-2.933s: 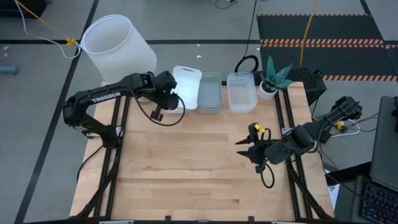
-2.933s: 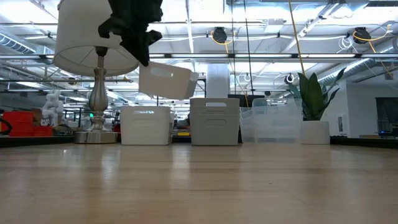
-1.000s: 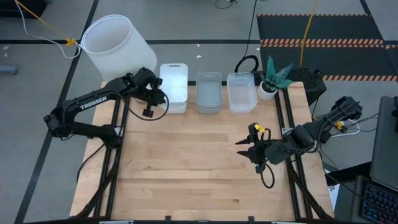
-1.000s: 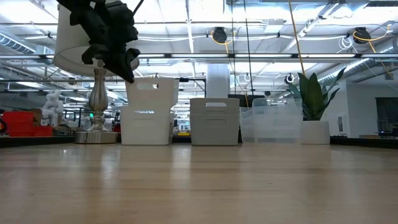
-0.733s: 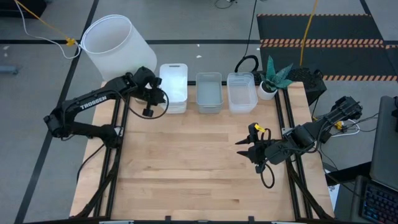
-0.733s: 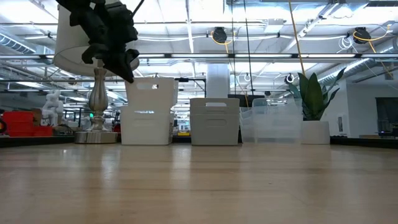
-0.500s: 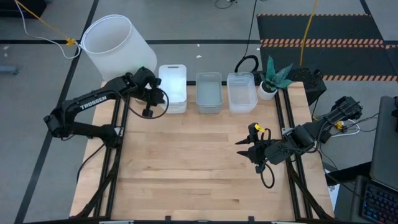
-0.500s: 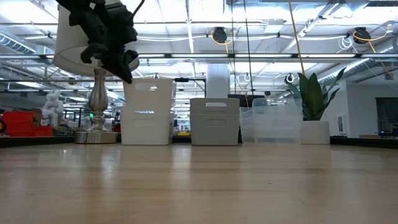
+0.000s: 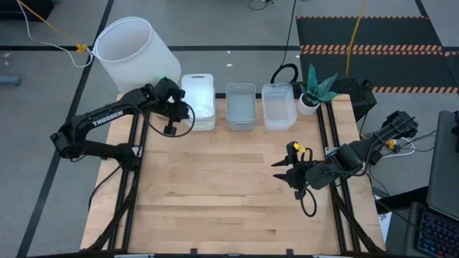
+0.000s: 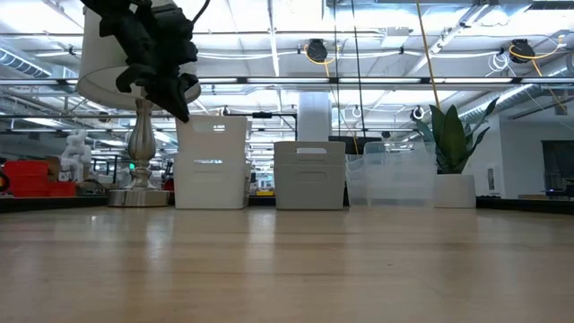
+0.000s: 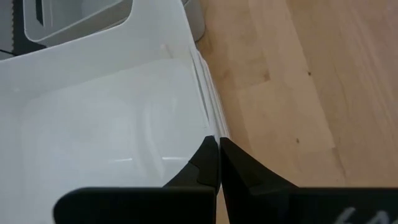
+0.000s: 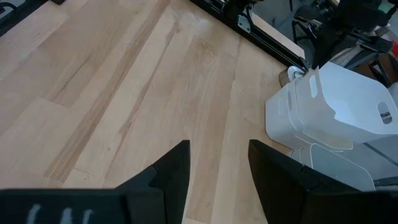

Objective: Stack baskets by color
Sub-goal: Stack the white bin on the top left stacked white bins

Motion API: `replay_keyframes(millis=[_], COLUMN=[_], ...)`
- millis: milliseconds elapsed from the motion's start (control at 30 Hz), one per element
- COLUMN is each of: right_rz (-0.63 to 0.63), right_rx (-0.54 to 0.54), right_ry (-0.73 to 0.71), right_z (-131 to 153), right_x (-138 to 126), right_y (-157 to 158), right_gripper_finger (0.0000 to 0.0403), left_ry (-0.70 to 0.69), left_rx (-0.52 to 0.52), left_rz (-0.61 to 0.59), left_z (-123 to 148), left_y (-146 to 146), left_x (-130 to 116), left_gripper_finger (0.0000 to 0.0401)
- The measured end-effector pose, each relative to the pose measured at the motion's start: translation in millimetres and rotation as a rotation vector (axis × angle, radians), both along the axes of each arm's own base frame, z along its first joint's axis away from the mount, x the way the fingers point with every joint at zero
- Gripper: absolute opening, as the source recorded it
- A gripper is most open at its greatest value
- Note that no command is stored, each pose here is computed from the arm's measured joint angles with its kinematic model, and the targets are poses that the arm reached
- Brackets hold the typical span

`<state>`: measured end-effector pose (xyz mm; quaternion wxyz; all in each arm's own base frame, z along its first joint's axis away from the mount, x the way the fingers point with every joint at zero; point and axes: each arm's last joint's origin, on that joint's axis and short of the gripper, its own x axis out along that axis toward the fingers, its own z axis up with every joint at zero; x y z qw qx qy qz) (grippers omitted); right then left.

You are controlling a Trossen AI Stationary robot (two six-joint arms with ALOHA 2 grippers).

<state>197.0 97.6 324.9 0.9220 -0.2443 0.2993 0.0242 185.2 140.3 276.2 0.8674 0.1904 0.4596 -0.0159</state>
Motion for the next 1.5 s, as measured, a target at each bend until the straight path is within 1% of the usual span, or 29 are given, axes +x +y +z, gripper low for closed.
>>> replay_keyframes(millis=[300, 700, 1000, 1400, 1500], right_rz=[-0.001, 0.000, -0.001, 0.001, 0.001], right_rx=[0.001, 0.000, 0.001, -0.001, -0.001], right_ry=[0.000, 0.000, 0.000, 0.000, 0.000], right_z=[0.0, 0.0, 0.1, 0.1, 0.1], right_x=[0.0, 0.0, 0.0, 0.0, 0.0], right_y=[0.0, -0.1, -0.1, -0.1, -0.1], right_gripper_finger=[0.0155, 0.0155, 0.0155, 0.0155, 0.0155], left_ry=[-0.002, 0.001, 0.047, 0.049, 0.032], left_rx=[-0.013, 0.002, -0.016, -0.009, -0.013], left_rz=[0.018, -0.007, -0.019, -0.001, 0.022], left_z=[0.0, -0.3, -12.7, -12.6, -11.7], left_y=[0.0, 0.3, 7.9, 9.2, 10.1], left_x=[-0.1, 0.5, 7.8, 7.4, 8.5], left_gripper_finger=[0.0003, 0.0007, 0.0018, 0.0019, 0.0030])
